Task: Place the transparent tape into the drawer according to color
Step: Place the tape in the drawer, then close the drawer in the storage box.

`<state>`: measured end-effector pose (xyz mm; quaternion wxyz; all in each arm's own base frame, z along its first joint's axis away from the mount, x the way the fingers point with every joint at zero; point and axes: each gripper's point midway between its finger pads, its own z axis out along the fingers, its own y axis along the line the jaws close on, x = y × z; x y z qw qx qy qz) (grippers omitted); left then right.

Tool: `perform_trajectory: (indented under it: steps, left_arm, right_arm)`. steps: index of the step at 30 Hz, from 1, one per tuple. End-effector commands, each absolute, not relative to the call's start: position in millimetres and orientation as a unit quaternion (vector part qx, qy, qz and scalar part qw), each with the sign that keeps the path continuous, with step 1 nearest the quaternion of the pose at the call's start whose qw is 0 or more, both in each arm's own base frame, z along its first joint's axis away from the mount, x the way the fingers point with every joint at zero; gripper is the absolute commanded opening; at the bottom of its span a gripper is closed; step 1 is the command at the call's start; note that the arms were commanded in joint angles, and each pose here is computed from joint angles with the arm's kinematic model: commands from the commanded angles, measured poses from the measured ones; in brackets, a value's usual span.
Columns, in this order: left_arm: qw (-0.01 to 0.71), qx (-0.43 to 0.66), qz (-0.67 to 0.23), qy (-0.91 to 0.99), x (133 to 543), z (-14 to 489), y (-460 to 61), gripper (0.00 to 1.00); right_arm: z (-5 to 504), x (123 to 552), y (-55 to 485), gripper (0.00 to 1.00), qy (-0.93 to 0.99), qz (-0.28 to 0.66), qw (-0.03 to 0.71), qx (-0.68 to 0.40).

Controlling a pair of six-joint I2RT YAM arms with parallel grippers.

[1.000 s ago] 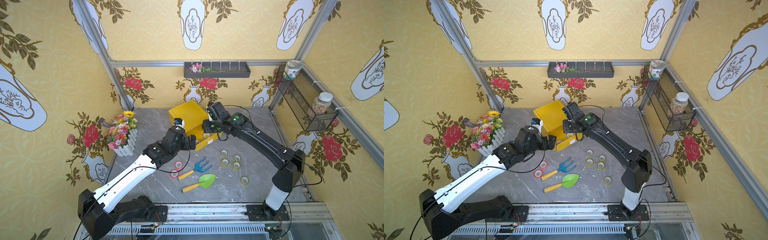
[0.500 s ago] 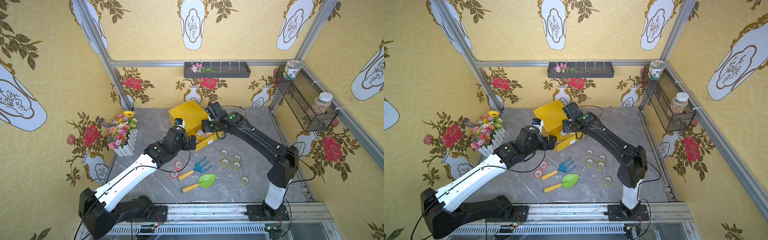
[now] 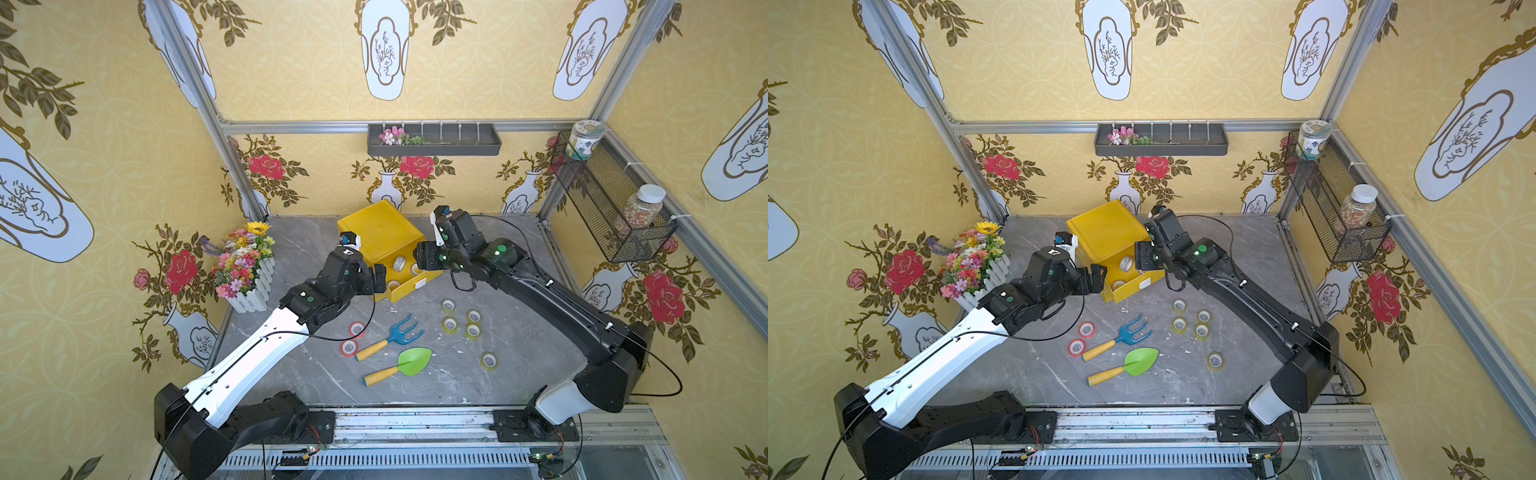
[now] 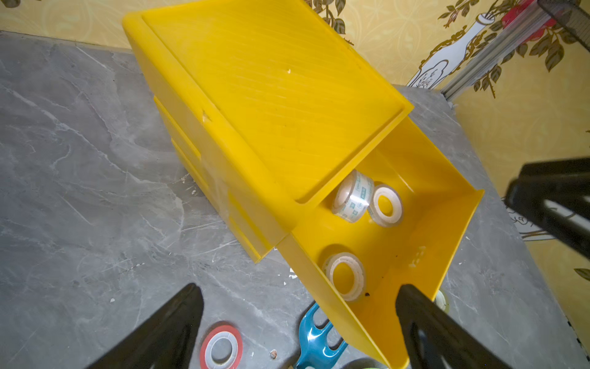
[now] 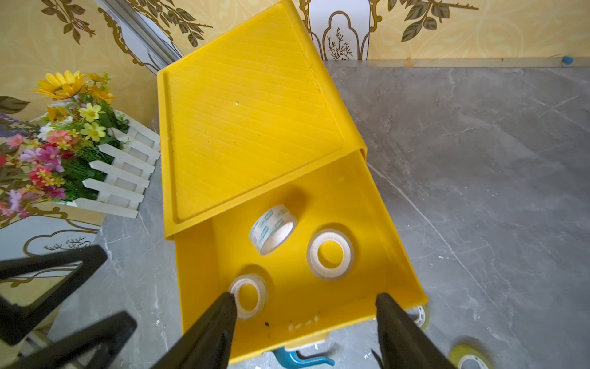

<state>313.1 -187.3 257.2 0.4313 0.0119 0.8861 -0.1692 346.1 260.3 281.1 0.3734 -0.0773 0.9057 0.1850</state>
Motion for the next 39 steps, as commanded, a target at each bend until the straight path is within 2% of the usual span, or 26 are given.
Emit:
perform_trajectory:
  steps: [1, 11, 22, 30, 39]
  left_arm:
    - [0.437, -0.006, -0.188, 0.880, 321.3, 268.4, -188.0, 1.00]
    - [0.448, -0.050, -0.197, 0.871, 353.6, 288.1, -177.6, 1.00]
    - [0.437, -0.083, -0.154, 0.882, 395.8, 260.0, -163.7, 1.00]
    - [0.420, -0.128, -0.123, 0.890, 422.0, 233.6, -132.2, 1.00]
    - [0.380, -0.120, -0.108, 0.911, 424.4, 201.9, -134.1, 0.94]
  right_arm:
    - [290.4, 340.8, 262.4, 0.69, 0.889, 0.221, 0.396, -0.067]
    - [260.3, 311.2, 245.0, 0.60, 0.890, 0.241, 0.385, -0.049]
    - [213.6, 294.6, 245.3, 0.54, 0.886, 0.280, 0.370, -0.027]
    - [201.8, 314.4, 273.2, 0.53, 0.878, 0.300, 0.372, -0.038]
    - [203.8, 352.3, 306.3, 0.53, 0.866, 0.306, 0.391, -0.055]
